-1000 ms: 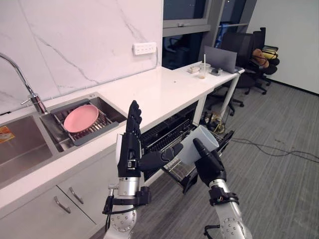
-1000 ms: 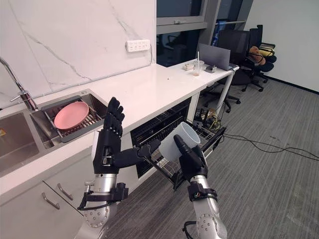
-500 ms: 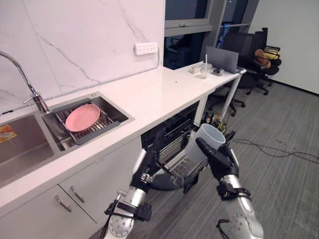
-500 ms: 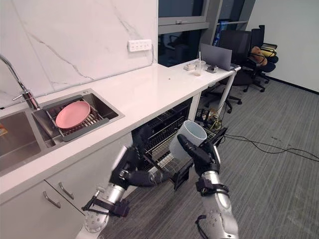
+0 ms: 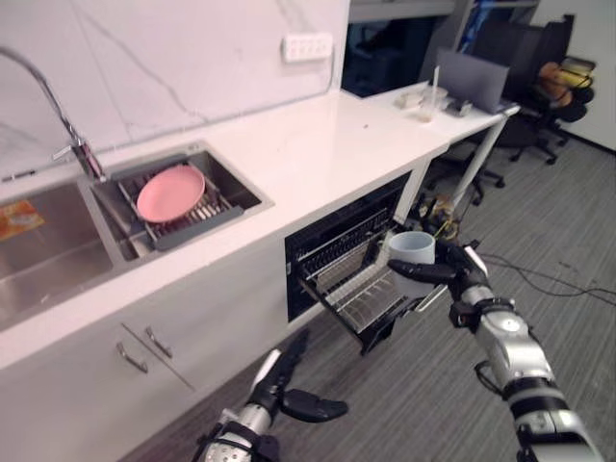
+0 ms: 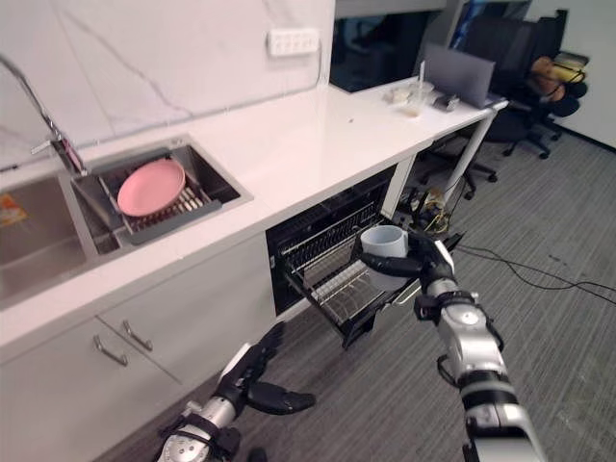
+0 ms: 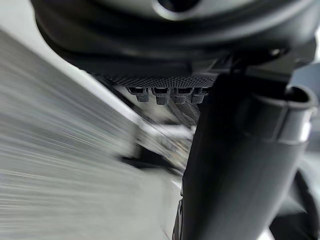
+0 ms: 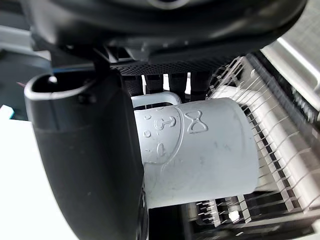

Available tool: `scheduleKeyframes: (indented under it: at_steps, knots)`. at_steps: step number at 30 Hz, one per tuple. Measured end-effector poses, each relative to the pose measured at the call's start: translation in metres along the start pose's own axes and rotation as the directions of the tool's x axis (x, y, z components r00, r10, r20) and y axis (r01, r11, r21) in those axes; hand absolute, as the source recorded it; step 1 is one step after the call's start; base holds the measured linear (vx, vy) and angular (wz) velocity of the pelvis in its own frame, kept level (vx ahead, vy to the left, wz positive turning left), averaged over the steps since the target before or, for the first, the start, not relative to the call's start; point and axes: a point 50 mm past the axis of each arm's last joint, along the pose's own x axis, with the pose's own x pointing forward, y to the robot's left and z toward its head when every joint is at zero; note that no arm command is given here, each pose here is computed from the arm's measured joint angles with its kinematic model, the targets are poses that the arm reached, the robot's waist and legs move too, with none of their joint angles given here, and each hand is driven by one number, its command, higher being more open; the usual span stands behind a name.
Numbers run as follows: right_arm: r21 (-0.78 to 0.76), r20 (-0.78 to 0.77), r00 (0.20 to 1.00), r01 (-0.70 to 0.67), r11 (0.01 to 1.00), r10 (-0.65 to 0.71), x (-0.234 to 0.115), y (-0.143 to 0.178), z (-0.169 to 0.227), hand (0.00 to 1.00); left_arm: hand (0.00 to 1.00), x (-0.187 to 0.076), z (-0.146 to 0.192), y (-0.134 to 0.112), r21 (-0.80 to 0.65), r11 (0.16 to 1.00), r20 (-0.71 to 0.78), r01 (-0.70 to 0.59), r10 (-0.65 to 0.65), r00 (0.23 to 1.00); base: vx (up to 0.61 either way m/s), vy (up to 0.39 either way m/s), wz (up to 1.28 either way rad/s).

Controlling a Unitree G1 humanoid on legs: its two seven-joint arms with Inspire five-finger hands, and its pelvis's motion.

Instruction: Walk over to the sink, pick up the cup, carry it to the dishwasher, place the cup inside the dishwasher, then close the dishwasher door

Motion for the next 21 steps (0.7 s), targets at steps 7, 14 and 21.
scheduleKeyframes:
  at_steps: [7,14,21]
  knots:
    - [-0.108,0.186,0.975,0.145,0.983,-0.123,0.026,-0.045,0.119,0.00,1.00,0.004,-0.014,0.045,-0.027,0.976,-0.062,-0.216,0.214,0.975,-0.04,0.008,0.20]
    - [-0.207,0.207,0.972,0.156,0.966,-0.112,0.030,-0.048,0.156,0.00,1.00,0.008,-0.018,0.044,-0.072,0.961,-0.066,-0.268,0.264,0.962,-0.02,0.023,0.17]
    - [-0.248,0.148,0.981,0.156,0.956,-0.121,0.028,-0.061,0.158,0.00,1.00,0.011,-0.021,0.038,-0.143,0.949,-0.072,-0.282,0.274,0.959,-0.04,0.009,0.07]
